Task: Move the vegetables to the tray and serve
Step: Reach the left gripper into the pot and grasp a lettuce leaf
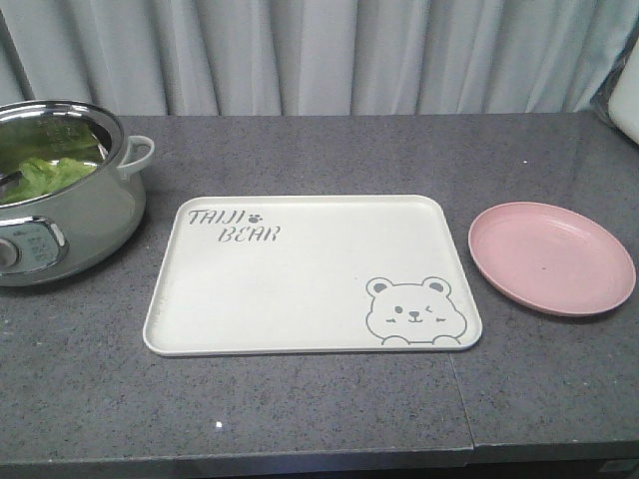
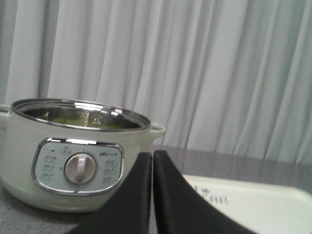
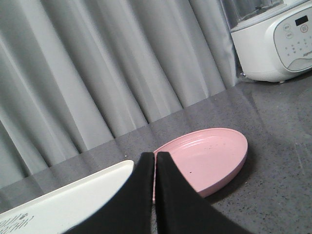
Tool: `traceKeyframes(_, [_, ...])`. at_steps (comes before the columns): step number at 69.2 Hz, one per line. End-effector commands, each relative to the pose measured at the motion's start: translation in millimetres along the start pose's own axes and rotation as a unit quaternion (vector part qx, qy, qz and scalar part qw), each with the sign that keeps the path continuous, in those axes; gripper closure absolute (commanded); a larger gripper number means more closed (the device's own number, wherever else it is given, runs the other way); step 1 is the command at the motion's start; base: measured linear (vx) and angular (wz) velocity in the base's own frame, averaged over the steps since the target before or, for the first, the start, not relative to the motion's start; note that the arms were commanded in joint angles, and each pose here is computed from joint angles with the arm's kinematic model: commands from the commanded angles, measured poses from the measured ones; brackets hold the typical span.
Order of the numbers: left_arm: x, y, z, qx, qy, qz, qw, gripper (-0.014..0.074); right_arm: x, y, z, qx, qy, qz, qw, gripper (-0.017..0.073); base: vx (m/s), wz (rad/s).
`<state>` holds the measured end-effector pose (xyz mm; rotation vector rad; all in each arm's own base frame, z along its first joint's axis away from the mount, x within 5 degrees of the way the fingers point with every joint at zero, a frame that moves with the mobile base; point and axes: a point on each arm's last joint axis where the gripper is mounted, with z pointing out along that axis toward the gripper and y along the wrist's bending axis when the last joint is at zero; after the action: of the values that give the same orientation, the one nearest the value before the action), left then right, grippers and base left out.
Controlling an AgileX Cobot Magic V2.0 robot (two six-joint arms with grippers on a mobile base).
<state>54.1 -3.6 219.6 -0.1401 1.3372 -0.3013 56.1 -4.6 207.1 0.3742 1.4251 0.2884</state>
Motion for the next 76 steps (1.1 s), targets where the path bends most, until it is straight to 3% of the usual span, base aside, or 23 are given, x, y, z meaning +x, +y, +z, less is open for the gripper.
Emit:
traceKeyframes(1, [-9,-1.4,-2,0.02,-0.071,-0.077,0.994,0.0599,-7,1.9,-1,-0.008,-0.036,0.0,0.999,0.0562,0.0,0.0])
traceKeyframes(5, [-14,-2.4,-3,0.031,-0.095,-0.113,0.988,0.0599,-20,8.2,-2,-0.017,-0.055,-0.01,0.998,0.0562,0.0,0.0])
traceKeyframes(9, [-18,-3.4,-4,0.042,-0.121,-0.131,0.983,0.0599,-39,17.3,-3,-0.026,-0.072,-0.027,0.997,0.0562,0.0,0.0])
traceKeyframes(22, [-58,-14.8,-7,0.066,-0.17,-0.138,0.973,0.0599,-113,52.6,5,-0.023,-0.059,-0.073,0.995,0.0562,0.0,0.0])
traceKeyframes(25, [-73,-19.7,-9,0.071,-0.177,-0.137,0.972,0.0599,-130,60.7,12,-0.017,-0.045,-0.094,0.994,0.0562,0.0,0.0])
traceKeyframes(30, [-96,-27.3,-13,0.075,-0.181,-0.117,0.974,0.0599,-152,71.5,26,-0.011,-0.024,-0.141,0.99,0.0562,0.0,0.0])
traceKeyframes(35, [-121,-35.3,-20,0.077,-0.194,-0.073,0.975,0.0599,-170,81.3,46,-0.011,0.004,-0.191,0.982,0.0562,0.0,0.0])
traceKeyframes(38, [-133,-38.9,-24,0.076,-0.202,-0.053,0.975,0.0599,-177,86.2,58,-0.016,0.022,-0.203,0.979,0.0562,0.0,0.0])
traceKeyframes(46, [-158,-46.3,-24,0.062,-0.186,-0.008,0.981,0.0599,-185,101.5,91,-0.061,0.081,-0.208,0.973,0.055,0.0,0.0])
traceKeyframes(54, [-164,-48.0,-14,0.047,-0.138,-0.008,0.989,0.0598,-177,111.0,111,-0.122,0.115,-0.199,0.966,0.0471,0.0,0.0])
traceKeyframes(65, [-164,-48.0,-13,0.047,-0.134,-0.016,0.99,0.0562,-171,122.9,115,-0.198,0.124,-0.178,0.956,0.0214,0.0,0.0])
traceKeyframes(70, [-163,-47.8,-13,0.046,-0.131,-0.016,0.99,0.0501,-173,125.2,115,-0.207,0.114,-0.165,0.957,0.0079,0.0,0.0])
traceKeyframes(76, [-160,-47.1,-12,0.043,-0.114,-0.025,0.992,0.0381,-175,125.1,115,-0.203,0.106,-0.155,0.961,-0.002,0.0,0.0])
